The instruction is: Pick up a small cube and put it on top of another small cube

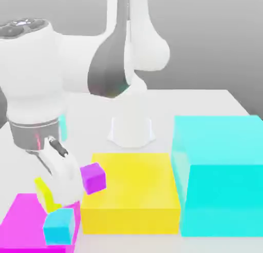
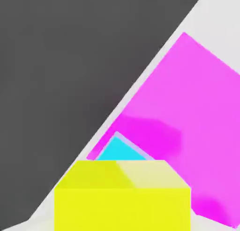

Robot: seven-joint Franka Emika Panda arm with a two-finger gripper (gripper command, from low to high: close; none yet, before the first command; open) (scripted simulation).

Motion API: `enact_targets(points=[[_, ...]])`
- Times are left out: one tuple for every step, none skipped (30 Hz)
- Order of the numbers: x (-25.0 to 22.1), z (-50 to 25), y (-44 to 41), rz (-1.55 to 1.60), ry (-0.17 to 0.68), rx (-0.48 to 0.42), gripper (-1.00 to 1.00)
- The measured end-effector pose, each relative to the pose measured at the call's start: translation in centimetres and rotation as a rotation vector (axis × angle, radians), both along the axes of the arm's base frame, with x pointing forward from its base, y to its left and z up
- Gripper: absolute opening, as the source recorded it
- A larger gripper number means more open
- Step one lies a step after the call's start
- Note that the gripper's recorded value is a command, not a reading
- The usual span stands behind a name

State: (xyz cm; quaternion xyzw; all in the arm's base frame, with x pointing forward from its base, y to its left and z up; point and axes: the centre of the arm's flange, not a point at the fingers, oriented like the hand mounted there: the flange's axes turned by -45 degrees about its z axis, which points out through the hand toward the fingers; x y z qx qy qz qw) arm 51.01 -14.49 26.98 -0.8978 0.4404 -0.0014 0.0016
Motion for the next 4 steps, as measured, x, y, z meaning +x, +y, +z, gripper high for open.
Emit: enact_targets(points=[[-0.03,-0.78,0.06,0.001,0.001,0.0,1.0],[-0.03,-0.78,0.06,0.001,0.001,0.0,1.0],[-0.03,-0.78,0.06,0.001,0.001,0.0,1.0],[-0.03,-0.78,0.06,0.001,0.001,0.0,1.0]])
